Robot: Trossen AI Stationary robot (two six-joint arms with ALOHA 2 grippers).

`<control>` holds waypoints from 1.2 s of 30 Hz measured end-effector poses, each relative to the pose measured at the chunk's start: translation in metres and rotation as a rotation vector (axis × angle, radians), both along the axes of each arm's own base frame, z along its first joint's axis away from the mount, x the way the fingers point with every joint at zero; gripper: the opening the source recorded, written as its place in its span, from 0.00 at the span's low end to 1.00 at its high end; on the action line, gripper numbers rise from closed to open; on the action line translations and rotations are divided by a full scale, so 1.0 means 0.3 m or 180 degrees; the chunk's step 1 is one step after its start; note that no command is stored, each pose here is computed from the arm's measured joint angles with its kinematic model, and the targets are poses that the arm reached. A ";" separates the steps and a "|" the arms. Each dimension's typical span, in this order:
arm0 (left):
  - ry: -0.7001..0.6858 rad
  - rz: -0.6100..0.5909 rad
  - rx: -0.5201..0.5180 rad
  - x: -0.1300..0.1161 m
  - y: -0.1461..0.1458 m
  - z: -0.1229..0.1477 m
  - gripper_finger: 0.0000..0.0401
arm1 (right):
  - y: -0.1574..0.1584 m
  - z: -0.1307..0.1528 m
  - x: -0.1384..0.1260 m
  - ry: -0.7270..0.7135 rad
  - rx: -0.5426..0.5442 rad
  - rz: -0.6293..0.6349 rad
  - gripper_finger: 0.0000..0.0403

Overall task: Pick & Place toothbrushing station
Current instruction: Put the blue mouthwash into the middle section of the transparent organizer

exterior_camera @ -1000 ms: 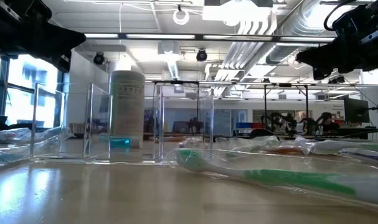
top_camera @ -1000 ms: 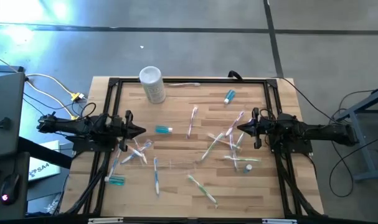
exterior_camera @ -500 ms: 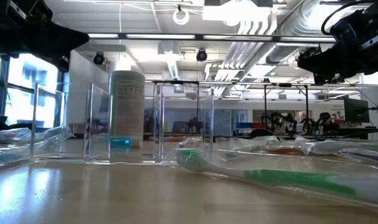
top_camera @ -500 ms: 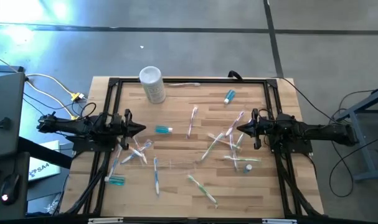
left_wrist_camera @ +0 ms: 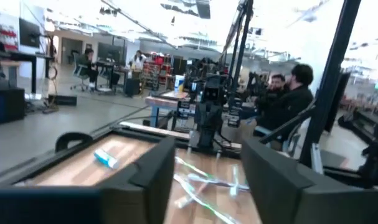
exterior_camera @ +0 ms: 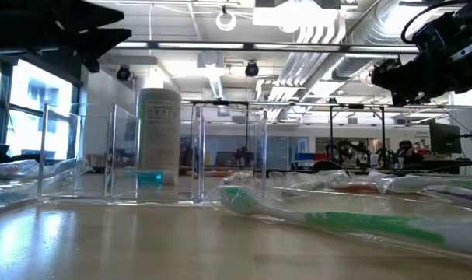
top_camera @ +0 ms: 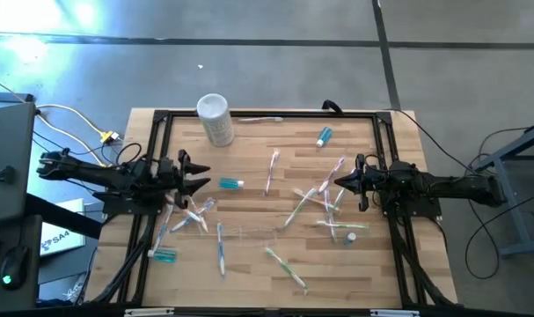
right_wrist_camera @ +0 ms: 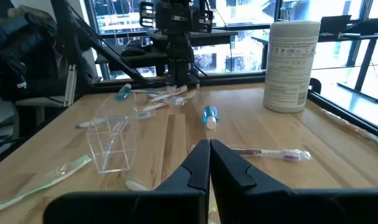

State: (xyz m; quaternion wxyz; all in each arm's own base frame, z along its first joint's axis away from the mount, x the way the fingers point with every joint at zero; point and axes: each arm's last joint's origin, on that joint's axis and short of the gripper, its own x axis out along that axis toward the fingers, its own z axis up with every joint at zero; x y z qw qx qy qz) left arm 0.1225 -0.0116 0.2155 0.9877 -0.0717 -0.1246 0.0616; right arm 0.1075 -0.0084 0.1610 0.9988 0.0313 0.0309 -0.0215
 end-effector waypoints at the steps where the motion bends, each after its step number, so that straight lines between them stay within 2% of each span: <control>1: 0.0035 0.0031 0.0069 0.013 -0.002 0.009 0.52 | 0.000 0.000 0.000 -0.0001 -0.0001 0.0001 0.01; 4: 0.0242 0.0077 0.0286 0.064 -0.010 0.042 0.58 | 0.000 0.000 0.000 0.0000 0.0001 0.0000 0.01; 9: 0.0785 0.0129 0.0728 0.177 -0.028 0.093 0.59 | 0.000 -0.004 0.000 0.0044 0.0012 0.0001 0.01; 15: 0.1501 0.0302 0.0894 0.301 -0.041 0.145 0.59 | 0.000 -0.017 -0.002 0.0166 0.0084 -0.0006 0.01; 18: 0.2081 0.0235 0.1432 0.336 -0.047 0.138 0.59 | 0.000 -0.019 -0.002 0.0187 0.0095 -0.0006 0.01; 19: 0.2233 0.0238 0.1484 0.343 -0.047 0.130 0.59 | 0.000 -0.020 -0.002 0.0196 0.0096 -0.0008 0.01; 23: 0.2581 0.0341 0.1306 0.361 -0.046 0.104 0.59 | 0.000 -0.021 -0.002 0.0211 0.0099 -0.0010 0.01; 26: 0.2695 0.0377 0.0997 0.361 -0.045 0.084 0.59 | 0.000 -0.021 -0.002 0.0212 0.0099 -0.0009 0.01; 31: 0.2966 0.0468 -0.0011 0.345 0.030 0.050 0.59 | 0.000 -0.021 -0.002 0.0208 0.0099 -0.0010 0.01; 36: 0.3264 0.0714 -0.0260 0.343 0.108 0.010 0.59 | -0.003 -0.022 -0.002 0.0211 0.0098 -0.0118 0.01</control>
